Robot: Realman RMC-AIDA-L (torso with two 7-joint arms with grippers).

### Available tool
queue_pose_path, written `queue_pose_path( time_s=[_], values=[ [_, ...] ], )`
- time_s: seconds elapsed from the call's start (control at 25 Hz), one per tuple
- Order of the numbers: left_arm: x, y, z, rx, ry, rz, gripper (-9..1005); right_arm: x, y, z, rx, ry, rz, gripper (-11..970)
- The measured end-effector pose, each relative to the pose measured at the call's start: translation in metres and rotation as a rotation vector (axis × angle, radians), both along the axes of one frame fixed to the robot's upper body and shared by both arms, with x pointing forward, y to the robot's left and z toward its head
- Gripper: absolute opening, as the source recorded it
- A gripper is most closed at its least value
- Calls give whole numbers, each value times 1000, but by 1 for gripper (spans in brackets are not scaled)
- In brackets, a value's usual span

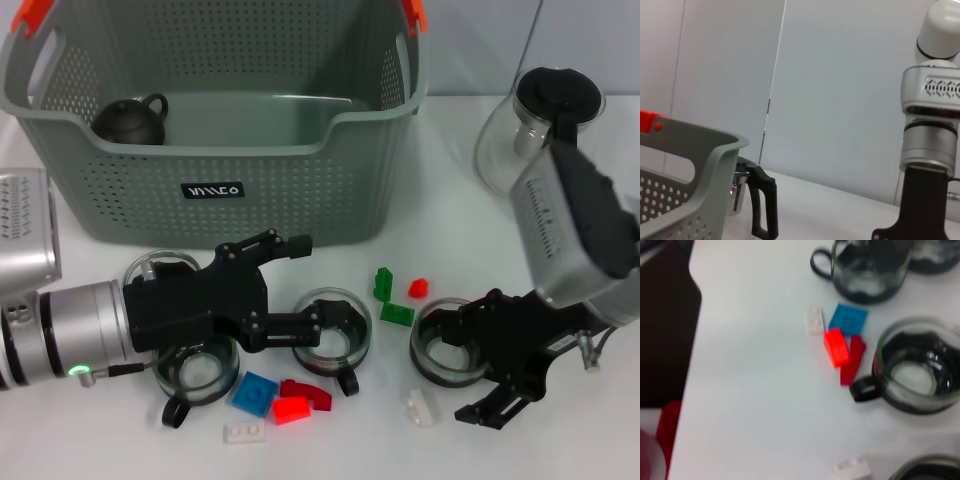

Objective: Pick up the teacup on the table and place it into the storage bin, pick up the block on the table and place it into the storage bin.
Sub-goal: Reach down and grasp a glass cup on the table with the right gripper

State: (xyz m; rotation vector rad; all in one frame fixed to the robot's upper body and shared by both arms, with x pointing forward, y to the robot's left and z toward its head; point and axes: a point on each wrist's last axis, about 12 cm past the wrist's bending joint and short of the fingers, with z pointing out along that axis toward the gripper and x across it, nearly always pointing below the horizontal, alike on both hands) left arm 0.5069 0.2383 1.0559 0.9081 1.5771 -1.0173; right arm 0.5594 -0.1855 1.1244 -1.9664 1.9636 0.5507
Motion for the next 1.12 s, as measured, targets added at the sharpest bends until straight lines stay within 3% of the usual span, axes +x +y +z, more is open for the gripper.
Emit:
queue_pose_path(
  time_s=[0.36, 1.04, 1.12],
  values=[
    [-3, 1, -4, 3, -10, 14, 947, 0, 10, -14, -79, -6, 0, 938],
    [-2, 3, -3, 0, -12, 27, 947, 5, 17, -18, -143, -3, -66, 615],
    [-2, 3, -3, -1, -12, 28, 947, 4, 17, -18, -144, 1, -65, 517]
  ],
)
